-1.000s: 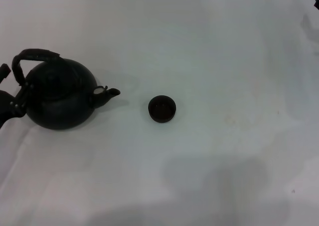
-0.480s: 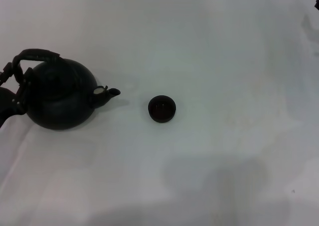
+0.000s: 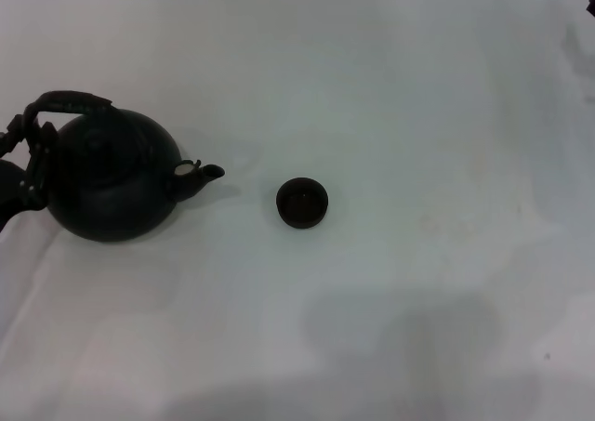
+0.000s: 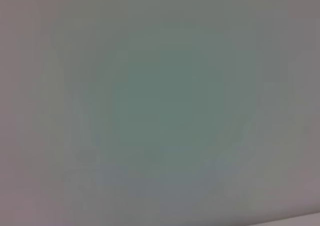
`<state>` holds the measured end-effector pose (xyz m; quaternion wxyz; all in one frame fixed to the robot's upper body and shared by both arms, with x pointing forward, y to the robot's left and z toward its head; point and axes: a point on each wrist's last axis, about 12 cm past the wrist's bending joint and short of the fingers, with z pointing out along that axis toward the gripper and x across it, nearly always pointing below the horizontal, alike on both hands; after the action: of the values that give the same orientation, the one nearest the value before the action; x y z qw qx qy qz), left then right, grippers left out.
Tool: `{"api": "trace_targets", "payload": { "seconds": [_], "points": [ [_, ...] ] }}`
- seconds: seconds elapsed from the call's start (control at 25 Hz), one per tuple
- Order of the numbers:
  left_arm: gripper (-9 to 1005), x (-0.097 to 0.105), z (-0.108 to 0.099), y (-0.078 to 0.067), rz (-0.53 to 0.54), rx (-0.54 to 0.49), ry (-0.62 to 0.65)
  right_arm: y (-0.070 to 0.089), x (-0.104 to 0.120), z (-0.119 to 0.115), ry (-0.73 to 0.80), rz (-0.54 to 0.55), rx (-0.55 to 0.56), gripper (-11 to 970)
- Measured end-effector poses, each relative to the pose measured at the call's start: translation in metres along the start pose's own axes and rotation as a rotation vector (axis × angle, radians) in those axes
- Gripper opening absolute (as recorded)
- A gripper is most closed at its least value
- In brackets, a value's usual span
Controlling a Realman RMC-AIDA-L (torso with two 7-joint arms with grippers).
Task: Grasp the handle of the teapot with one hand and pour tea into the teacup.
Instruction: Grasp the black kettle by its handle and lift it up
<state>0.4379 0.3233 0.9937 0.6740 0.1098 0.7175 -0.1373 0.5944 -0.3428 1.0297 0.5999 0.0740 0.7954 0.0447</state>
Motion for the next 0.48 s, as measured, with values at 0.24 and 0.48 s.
{"api": "trace_targets", "payload": {
  "seconds": [0.24, 0.48],
  "points": [
    [296, 0.0004, 0.0010, 0.0005, 0.027, -0.004, 0.006, 0.0004, -0.0014, 0.0009, -0.004, 0.004, 0.002, 856],
    [174, 0.0004, 0.0035, -0.0012, 0.036, 0.006, 0.007, 0.0004, -0.0017, 0.0010, -0.005, 0.004, 0.001, 856]
  ]
}}
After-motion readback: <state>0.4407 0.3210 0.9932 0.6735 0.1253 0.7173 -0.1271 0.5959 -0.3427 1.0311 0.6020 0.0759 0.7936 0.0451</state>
